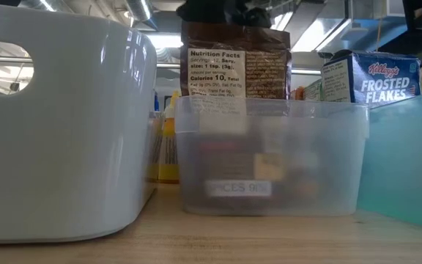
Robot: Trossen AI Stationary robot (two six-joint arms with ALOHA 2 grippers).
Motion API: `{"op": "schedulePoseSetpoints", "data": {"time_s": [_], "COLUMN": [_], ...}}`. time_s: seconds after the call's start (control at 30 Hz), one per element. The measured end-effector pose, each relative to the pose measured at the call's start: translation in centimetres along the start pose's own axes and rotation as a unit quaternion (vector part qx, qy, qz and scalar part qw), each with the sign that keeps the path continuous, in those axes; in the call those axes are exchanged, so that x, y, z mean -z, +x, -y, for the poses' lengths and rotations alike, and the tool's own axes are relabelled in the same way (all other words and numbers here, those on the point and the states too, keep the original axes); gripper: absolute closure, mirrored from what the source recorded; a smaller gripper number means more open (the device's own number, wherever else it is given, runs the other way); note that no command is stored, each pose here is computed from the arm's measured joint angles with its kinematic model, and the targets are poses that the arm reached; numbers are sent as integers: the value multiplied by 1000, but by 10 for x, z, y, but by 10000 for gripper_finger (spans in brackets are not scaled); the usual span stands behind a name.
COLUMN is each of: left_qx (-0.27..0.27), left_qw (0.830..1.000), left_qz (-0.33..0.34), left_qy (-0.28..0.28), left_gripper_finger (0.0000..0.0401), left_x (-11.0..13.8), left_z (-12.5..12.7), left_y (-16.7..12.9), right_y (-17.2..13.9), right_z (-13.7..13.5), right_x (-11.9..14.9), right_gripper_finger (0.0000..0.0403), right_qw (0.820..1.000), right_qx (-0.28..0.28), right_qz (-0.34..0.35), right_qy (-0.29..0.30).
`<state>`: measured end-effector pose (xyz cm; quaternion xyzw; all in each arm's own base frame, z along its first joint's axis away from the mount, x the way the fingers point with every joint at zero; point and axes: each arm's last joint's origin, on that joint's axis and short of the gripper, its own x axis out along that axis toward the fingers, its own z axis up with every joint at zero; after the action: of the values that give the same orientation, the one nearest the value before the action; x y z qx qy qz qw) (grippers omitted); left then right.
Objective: Pick & Place Kitchen Items
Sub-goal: Put the blue food coloring bottle into the gray bin
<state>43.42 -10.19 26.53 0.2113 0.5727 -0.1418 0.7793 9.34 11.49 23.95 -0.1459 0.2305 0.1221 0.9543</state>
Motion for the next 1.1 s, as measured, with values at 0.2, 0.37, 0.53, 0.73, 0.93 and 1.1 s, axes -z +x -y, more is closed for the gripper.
{"op": "schedulePoseSetpoints", "data": {"time_s": [0.2, 0.37, 0.53, 0.73, 0.93, 1.1], "left_qx": [8, 3, -13, -61, -41, -43], "left_qw": [999, 994, 996, 992, 995, 994], "left_qz": [-42, -112, -71, -57, -53, -73], "left_qy": [1, -3, -46, -97, -68, -65], "left_gripper_finger": [192, 193, 193, 193, 194, 195], "left_x": [5, 15, 15, 18, 23, 51], "left_z": [3, 16, 33, 45, 35, 11], "left_y": [-20, -51, -80, -94, -99, -108], "right_y": [0, 0, 0, 0, 0, 0], "right_z": [0, 0, 0, 0, 0, 0], "right_x": [0, 0, 0, 0, 0, 0], "right_gripper_finger": [128, 128, 128, 128, 128, 128], "right_qw": [1000, 1000, 1000, 1000, 1000, 1000], "right_qx": [0, -2, -1, 0, 1, -2], "right_qz": [0, 0, 0, 0, 0, -1], "right_qy": [0, 0, 0, -2, 8, 17]}}
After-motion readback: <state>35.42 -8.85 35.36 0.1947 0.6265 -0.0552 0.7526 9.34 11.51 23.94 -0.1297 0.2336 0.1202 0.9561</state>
